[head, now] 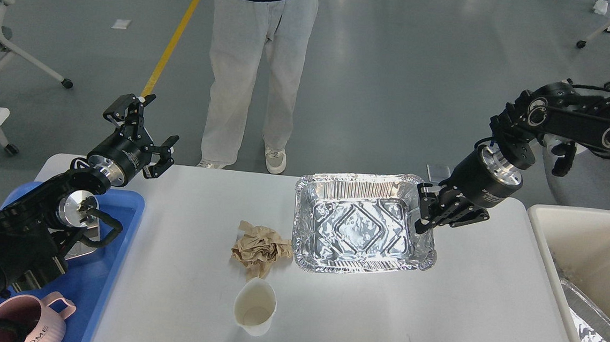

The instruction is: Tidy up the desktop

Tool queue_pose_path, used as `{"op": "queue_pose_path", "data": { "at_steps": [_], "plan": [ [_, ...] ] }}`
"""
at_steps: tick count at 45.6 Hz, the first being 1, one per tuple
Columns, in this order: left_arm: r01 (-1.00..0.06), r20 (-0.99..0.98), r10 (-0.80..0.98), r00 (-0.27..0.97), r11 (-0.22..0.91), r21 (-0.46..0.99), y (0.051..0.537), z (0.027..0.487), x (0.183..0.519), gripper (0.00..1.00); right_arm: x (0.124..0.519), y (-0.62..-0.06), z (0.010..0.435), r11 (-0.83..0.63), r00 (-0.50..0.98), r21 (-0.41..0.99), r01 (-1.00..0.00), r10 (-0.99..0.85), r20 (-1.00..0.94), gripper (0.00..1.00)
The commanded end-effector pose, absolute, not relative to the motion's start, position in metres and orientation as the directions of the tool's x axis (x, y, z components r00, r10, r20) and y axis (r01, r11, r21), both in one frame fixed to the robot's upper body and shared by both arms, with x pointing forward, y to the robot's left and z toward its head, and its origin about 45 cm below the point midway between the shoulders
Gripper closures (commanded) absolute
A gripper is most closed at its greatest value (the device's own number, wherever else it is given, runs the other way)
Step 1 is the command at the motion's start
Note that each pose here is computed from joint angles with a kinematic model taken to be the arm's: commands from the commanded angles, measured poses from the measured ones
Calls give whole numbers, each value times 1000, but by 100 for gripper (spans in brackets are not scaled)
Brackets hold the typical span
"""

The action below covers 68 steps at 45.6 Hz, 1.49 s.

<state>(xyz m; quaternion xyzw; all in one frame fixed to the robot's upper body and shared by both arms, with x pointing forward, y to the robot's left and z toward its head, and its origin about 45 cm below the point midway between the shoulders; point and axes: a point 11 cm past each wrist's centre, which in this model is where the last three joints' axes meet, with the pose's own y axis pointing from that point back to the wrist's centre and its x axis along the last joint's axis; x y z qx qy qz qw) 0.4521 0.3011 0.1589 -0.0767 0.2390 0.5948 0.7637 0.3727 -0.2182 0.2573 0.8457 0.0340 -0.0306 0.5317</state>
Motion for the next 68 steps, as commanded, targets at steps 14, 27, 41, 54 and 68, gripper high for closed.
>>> {"op": "queue_pose_path", "data": {
  "at_steps": [14, 27, 41, 54, 68],
  "plan": [
    [-941, -462, 876, 140, 262, 212, 311, 135, 435, 2, 371, -216, 253, -412, 994, 905, 105, 34, -100, 100],
    [-979, -380, 919, 108, 166, 123, 344, 131, 419, 2, 374, -211, 256, -409, 995, 907, 100, 45, -89, 100],
    [-962, -387, 896, 220, 266, 68, 319, 130, 411, 3, 376, -205, 259, -408, 995, 908, 95, 56, -79, 100],
    [-916, -17, 942, 334, 329, 229, 337, 112, 397, 3, 376, -205, 259, -402, 995, 911, 95, 61, -77, 100],
    [-794, 118, 832, 543, 463, 393, 349, 118, 391, 3, 377, -200, 260, -398, 995, 913, 94, 74, -71, 100]
  ]
}}
